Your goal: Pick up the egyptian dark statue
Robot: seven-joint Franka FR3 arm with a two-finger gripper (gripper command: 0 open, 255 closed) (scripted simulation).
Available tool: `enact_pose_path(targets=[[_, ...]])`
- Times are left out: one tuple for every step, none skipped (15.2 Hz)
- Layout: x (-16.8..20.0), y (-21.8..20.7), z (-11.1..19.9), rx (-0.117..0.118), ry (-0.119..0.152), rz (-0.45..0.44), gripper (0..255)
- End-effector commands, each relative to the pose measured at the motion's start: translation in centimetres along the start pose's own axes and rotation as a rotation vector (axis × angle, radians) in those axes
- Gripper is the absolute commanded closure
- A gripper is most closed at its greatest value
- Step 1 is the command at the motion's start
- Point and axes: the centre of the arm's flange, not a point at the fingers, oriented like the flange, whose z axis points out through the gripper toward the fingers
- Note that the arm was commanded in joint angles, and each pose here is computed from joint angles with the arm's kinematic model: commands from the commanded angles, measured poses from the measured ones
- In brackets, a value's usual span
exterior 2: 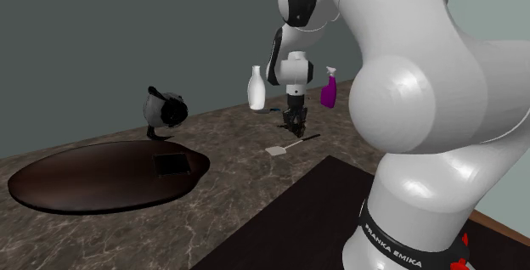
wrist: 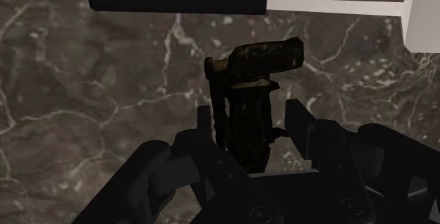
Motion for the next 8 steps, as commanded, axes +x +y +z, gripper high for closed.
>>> enact_pose_path(targets=[[0.0,-0.1,0.1,0.001,-0.001,0.0,255],[0.0,0.0,0.1,0.001,-0.001,0.0,255],[0.0,0.0,0.1,0.001,-0.001,0.0,255],[-0.1,-0.1,-0.4,0.001,-0.001,0.0,255],[-0.1,-0.1,-1.0,0.001,-0.001,0.0,255],[-0.2,-0.2,-1.5,0.001,-0.001,0.0,255],[-0.2,-0.2,-2.0,0.001,-0.001,0.0,255],[-0.3,-0.2,-2.5,0.001,-0.001,0.0,255]])
